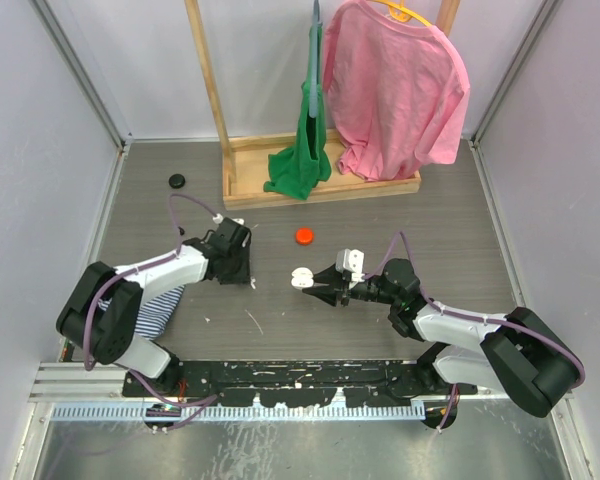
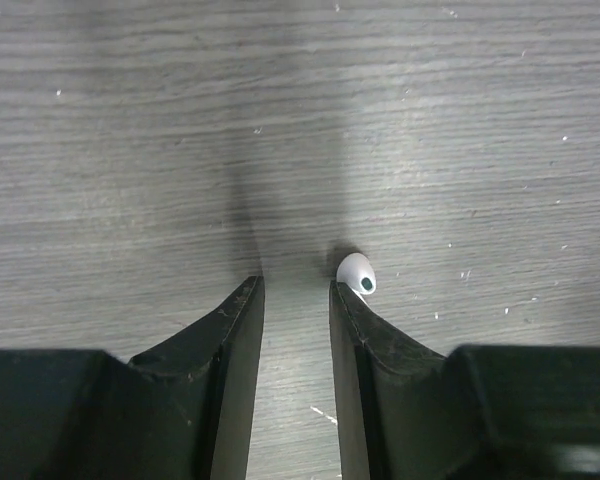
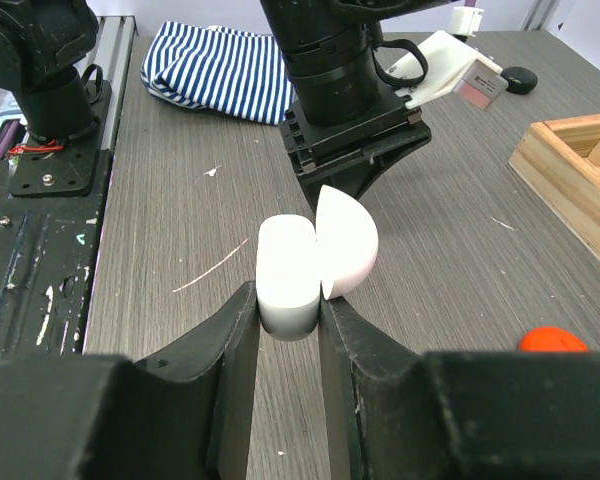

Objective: Insert the wireless bluetooth earbuds into the charging case
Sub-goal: Adjust the earbud at the center of the board.

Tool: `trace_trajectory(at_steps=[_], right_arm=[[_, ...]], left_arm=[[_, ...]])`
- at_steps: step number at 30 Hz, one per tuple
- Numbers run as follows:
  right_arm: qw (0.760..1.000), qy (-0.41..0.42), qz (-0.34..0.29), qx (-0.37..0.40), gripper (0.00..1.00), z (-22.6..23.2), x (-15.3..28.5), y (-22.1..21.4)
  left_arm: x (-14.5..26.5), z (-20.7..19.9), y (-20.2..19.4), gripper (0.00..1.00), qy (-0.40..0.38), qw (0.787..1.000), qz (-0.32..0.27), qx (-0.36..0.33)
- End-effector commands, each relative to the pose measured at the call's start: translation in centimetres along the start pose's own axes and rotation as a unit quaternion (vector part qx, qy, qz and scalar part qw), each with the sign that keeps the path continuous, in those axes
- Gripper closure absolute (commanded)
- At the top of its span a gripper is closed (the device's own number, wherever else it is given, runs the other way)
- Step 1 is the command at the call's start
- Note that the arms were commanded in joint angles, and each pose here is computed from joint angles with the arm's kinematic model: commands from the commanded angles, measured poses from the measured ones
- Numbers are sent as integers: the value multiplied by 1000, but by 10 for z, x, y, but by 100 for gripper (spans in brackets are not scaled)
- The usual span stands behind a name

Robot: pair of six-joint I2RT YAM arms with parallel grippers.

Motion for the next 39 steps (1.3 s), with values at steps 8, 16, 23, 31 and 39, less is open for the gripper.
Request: trace_trajectory(at_steps=[8, 16, 23, 31, 39], right_arm=[[999, -11, -29, 34, 84, -9, -5, 20], [999, -11, -28, 34, 84, -9, -5, 20], [999, -12, -27, 33, 84, -9, -5, 19], [999, -9, -27, 32, 84, -9, -6, 19], [999, -8, -26, 31, 84, -9, -6, 18]], left_arm=[[2, -28, 26, 63, -41, 999, -20, -12], [9, -33, 28, 61, -58, 998, -26, -5], [4, -34, 25, 61, -58, 998, -13, -4], [6, -36, 22, 61, -67, 998, -11, 3], [-3, -39, 16, 62, -53, 999, -4, -3]])
Point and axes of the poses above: each gripper's point midway between its finger pads, its own x axis back along the fingers, its own z axis along the line the jaws close on, y = z × x, the point moved 3 cm from there along x, back along the fingers, and after that the axes turned 9 degrees about x, right-handed, at the moved point
